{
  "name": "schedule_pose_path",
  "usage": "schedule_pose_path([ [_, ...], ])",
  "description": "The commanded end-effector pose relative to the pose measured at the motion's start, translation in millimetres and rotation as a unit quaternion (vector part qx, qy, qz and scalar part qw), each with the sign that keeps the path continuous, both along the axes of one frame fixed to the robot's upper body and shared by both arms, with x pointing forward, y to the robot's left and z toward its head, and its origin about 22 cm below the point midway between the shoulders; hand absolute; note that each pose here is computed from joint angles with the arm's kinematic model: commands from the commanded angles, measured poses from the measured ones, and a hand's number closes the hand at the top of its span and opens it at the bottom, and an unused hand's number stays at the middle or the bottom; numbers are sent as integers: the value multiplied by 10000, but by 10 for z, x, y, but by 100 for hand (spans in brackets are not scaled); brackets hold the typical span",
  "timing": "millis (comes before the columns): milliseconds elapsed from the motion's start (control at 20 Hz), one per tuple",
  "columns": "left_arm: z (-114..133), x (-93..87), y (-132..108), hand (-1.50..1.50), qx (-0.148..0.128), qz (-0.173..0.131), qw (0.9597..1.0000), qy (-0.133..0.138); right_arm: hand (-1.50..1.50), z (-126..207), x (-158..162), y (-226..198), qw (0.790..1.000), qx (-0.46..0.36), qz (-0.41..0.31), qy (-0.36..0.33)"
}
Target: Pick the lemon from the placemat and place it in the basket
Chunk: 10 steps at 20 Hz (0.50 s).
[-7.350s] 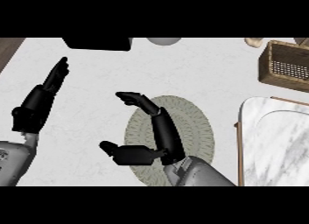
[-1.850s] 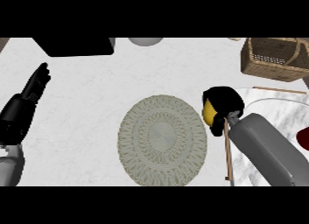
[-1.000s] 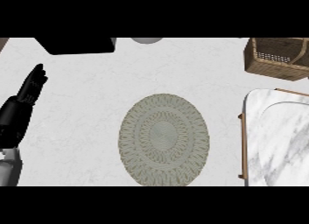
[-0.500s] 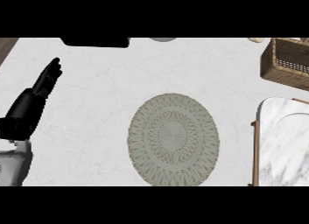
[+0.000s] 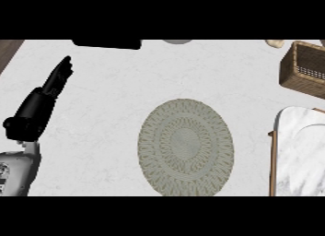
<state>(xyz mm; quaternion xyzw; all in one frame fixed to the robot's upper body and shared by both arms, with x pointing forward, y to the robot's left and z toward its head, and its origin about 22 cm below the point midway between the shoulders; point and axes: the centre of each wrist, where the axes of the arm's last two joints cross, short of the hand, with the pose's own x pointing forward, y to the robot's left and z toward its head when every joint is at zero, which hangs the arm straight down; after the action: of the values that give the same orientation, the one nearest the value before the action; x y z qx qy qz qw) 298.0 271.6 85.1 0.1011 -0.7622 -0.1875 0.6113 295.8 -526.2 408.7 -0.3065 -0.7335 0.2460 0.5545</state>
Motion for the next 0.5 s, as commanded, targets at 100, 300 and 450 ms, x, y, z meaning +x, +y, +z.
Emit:
schedule_pose_path([
  [100,60,57,16,0,-34,17,10000,-74,150,78,365,369,9979,-168,107,611],
  [300,23,10,43,0,40,27,10000,42,150,6,534,495,9942,-312,211,1007],
  [450,-48,29,79,0,27,73,10000,16,150,-121,612,497,9888,-376,251,1424],
])
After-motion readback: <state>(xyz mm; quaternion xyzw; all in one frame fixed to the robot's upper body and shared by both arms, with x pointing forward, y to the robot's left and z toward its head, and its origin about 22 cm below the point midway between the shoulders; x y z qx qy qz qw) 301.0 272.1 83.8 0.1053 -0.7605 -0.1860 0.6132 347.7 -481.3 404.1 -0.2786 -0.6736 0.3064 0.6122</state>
